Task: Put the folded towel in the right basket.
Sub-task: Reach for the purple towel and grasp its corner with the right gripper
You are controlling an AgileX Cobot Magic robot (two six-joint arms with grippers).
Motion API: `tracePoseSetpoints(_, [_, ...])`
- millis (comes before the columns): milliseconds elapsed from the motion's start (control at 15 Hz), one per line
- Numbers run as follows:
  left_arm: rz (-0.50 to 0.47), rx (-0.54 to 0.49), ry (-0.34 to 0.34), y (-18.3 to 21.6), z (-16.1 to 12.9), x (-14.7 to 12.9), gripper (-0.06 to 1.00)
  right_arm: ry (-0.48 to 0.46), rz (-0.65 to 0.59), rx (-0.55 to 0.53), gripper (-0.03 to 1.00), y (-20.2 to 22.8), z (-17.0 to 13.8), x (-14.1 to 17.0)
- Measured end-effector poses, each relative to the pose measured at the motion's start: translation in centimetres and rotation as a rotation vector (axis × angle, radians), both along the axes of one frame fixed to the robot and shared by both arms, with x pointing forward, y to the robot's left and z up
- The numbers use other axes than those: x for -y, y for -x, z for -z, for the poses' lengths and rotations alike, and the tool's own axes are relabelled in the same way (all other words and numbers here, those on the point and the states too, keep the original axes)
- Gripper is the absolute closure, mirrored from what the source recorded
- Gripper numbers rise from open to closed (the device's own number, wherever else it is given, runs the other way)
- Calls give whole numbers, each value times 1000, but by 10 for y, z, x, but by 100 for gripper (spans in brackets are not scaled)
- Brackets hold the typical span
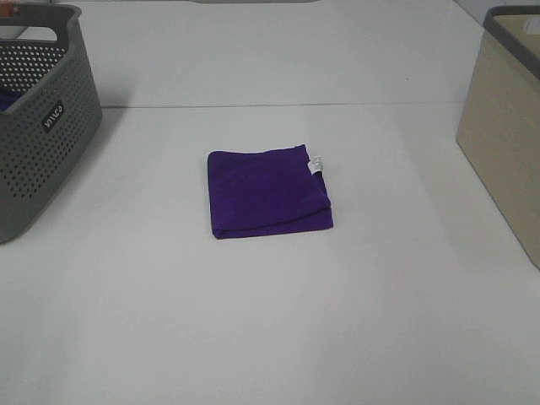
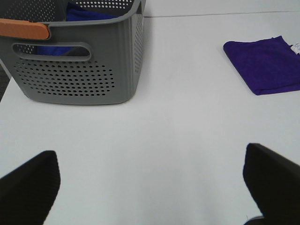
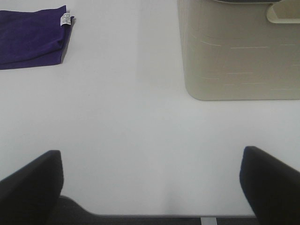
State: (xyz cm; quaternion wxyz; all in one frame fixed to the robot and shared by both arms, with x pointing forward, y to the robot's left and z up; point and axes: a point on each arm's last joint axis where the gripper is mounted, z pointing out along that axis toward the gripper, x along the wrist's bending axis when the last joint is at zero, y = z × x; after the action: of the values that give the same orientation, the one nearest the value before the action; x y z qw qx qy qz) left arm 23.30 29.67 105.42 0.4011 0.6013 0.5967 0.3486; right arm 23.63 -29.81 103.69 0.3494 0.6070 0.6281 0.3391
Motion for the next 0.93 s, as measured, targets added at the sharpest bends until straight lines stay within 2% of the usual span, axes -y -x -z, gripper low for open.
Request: tracePoseSetpoints(933, [0, 0, 0, 0, 0, 0, -5, 19, -5, 1, -2, 0, 0, 0])
